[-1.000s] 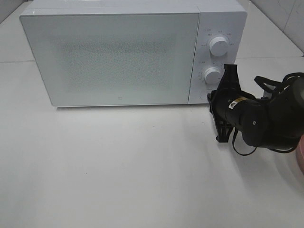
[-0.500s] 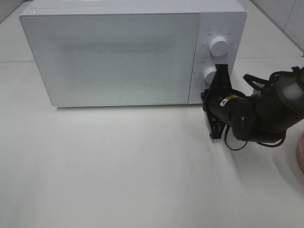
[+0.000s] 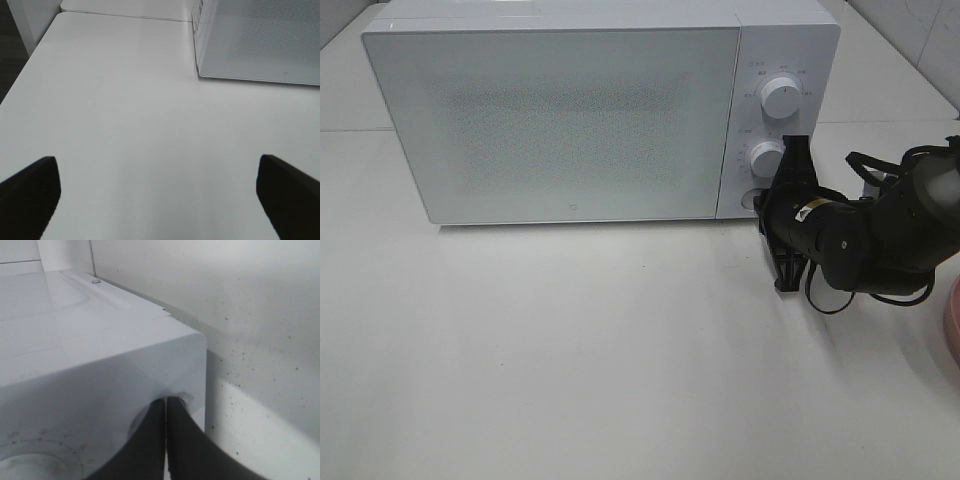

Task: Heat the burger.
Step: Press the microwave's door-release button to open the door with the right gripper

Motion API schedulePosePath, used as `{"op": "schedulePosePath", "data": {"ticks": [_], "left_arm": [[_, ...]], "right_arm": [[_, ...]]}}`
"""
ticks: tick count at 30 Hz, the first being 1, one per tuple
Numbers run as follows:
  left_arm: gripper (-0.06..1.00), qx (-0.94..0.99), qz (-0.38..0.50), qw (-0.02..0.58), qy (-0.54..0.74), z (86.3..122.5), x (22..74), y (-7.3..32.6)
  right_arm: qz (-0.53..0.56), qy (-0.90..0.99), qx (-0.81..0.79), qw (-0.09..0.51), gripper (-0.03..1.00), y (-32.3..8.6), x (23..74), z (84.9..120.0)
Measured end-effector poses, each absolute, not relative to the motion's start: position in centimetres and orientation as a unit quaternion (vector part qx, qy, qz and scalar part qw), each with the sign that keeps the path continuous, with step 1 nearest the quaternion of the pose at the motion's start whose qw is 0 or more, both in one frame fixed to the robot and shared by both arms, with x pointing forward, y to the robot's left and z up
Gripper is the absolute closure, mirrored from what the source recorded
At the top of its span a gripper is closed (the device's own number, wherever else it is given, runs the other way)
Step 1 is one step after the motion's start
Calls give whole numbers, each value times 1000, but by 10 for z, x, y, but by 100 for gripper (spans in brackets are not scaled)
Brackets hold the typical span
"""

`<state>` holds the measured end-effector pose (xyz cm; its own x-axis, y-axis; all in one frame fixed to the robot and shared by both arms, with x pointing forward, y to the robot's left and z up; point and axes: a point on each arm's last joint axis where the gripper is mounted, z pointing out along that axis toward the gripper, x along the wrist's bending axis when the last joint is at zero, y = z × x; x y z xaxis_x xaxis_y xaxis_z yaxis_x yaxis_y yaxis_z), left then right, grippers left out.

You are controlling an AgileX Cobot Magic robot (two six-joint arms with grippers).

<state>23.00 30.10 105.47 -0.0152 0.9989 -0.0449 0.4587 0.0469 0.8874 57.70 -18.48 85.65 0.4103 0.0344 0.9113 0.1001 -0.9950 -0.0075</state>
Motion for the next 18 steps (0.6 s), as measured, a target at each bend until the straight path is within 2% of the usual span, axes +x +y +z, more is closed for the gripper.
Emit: {"op": "schedulePosePath", "data": {"ticks": [18], "left_arm": [[-5, 591, 357, 378, 617, 1055, 230, 301]], "right_arm": [[-570, -50, -820, 30, 96, -183, 579, 858]]}}
